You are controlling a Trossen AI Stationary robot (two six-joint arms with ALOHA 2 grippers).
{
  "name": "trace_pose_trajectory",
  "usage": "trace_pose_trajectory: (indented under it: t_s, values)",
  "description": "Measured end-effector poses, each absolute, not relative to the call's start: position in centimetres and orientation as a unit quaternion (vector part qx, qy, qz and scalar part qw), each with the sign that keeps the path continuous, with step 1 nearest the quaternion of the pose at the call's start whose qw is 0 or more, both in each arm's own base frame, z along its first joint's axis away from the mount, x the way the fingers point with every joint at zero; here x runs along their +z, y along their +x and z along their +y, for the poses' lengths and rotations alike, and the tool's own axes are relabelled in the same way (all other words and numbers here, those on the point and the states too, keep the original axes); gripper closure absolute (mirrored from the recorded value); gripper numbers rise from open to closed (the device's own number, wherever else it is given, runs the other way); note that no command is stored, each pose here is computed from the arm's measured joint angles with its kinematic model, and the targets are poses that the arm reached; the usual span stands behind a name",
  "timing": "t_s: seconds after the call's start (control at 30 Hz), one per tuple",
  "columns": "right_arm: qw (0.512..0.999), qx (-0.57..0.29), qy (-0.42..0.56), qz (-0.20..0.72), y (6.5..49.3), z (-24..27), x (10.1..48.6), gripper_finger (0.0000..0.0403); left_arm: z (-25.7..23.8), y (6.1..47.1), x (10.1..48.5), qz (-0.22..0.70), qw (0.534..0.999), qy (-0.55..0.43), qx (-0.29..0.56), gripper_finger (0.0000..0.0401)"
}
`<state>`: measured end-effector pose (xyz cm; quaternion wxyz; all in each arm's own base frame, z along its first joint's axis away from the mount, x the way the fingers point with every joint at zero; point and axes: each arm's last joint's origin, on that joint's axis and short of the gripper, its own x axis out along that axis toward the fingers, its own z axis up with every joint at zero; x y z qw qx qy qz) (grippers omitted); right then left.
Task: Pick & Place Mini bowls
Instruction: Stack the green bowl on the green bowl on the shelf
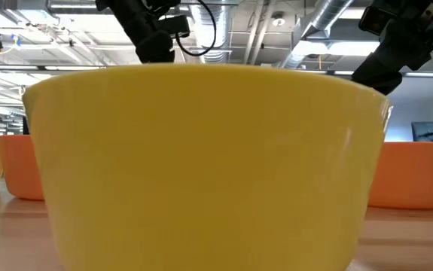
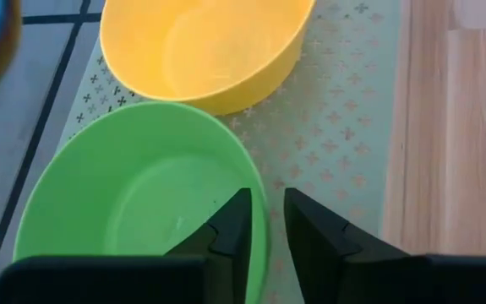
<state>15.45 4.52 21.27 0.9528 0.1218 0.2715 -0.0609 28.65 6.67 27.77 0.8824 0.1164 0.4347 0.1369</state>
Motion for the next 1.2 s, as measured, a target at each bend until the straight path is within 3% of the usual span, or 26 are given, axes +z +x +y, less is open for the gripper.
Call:
trace_pose_trajectory:
  t_s: [0.37, 0.73, 1.2]
  values:
    - [0.953, -0.061, 0.122, 0.272, 15.4, 4.5, 21.3, 0.0284, 3.2, 27.4, 30.3, 0.393, 0.888, 0.187, 0.148, 0.0309]
    - [0.956, -0.062, 0.126, 0.259, 15.8, 4.6, 21.4, 0.0284, -4.2, 24.9, 33.0, 0.31, 0.945, 0.1, 0.036, 0.0309]
    - [0.948, -0.079, 0.109, 0.289, 17.4, 5.1, 19.8, 0.0284, -12.3, 27.7, 24.5, 0.328, 0.937, 0.087, -0.084, 0.0309]
